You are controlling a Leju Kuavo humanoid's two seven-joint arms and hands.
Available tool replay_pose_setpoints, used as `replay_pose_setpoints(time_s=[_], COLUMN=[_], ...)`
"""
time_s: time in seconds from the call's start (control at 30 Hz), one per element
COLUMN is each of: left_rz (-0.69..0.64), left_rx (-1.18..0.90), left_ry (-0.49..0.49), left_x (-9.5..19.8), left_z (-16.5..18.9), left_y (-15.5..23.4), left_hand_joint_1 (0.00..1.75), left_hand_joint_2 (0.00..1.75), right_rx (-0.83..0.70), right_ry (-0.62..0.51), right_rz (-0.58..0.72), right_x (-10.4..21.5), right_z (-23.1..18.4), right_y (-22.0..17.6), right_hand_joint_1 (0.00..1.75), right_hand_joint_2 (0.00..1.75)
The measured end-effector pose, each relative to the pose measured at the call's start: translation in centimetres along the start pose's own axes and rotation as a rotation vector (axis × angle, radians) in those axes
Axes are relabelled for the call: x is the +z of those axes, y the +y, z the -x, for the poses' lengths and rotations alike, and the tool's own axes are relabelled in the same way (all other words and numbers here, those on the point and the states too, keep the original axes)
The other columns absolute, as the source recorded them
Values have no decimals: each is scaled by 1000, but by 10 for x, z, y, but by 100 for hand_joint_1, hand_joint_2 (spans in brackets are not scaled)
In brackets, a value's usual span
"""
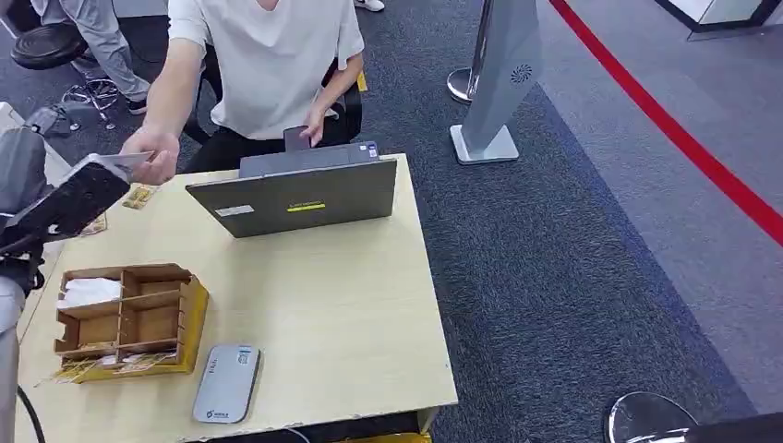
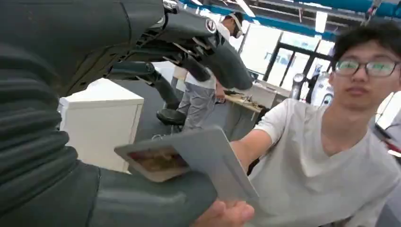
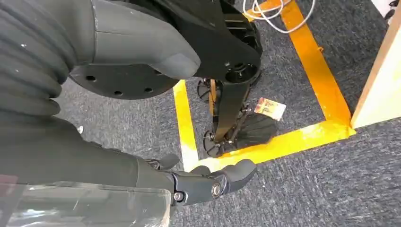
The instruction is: Pass the card to the sensor for recognition and then transmit it.
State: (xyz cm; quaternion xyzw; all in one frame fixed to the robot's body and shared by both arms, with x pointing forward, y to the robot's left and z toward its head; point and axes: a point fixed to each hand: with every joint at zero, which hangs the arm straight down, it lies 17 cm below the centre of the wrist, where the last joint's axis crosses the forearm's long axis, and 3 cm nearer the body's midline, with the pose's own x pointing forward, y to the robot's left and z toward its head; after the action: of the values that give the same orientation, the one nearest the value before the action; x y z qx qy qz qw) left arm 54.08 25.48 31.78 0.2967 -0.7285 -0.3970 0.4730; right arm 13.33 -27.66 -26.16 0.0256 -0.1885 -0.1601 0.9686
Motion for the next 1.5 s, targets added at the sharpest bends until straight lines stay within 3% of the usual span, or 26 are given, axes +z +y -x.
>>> replay_pose_setpoints(time_s=[0.5, 0.67, 0.8, 0.9, 1.03, 1.17, 1.23, 1.37, 1.5], left_rz=[311, 348, 294, 219, 53, -76, -98, -91, -59], left_rx=[-463, -514, -540, -559, -589, -540, -506, -434, -389], left_ry=[279, 310, 303, 248, 81, -129, -190, -233, -232], left_x=[0, 5, 2, 1, 13, 55, 80, 123, 144], left_z=[85, 98, 97, 81, 31, -33, -53, -71, -75], left_y=[-5, -5, 1, 2, -6, -32, -50, -83, -103], left_hand_joint_1=[175, 175, 175, 175, 175, 175, 175, 175, 175], left_hand_joint_2=[175, 175, 175, 175, 175, 175, 175, 175, 175], right_rx=[21, 30, 25, 21, 5, 2, 2, 22, 21], right_ry=[22, 25, 23, 26, 32, 27, 27, 17, 7], right_rz=[-18, -20, -23, -20, -16, -18, -14, 19, 22], right_x=[0, 0, 1, 2, 5, 7, 7, 5, 4], right_z=[-1, -1, -1, 4, 13, 20, 22, 19, 15], right_y=[3, 3, 5, 5, 3, 6, 6, 8, 12], right_hand_joint_1=[0, 0, 0, 0, 0, 0, 0, 0, 0], right_hand_joint_2=[175, 175, 175, 175, 175, 175, 175, 175, 175])
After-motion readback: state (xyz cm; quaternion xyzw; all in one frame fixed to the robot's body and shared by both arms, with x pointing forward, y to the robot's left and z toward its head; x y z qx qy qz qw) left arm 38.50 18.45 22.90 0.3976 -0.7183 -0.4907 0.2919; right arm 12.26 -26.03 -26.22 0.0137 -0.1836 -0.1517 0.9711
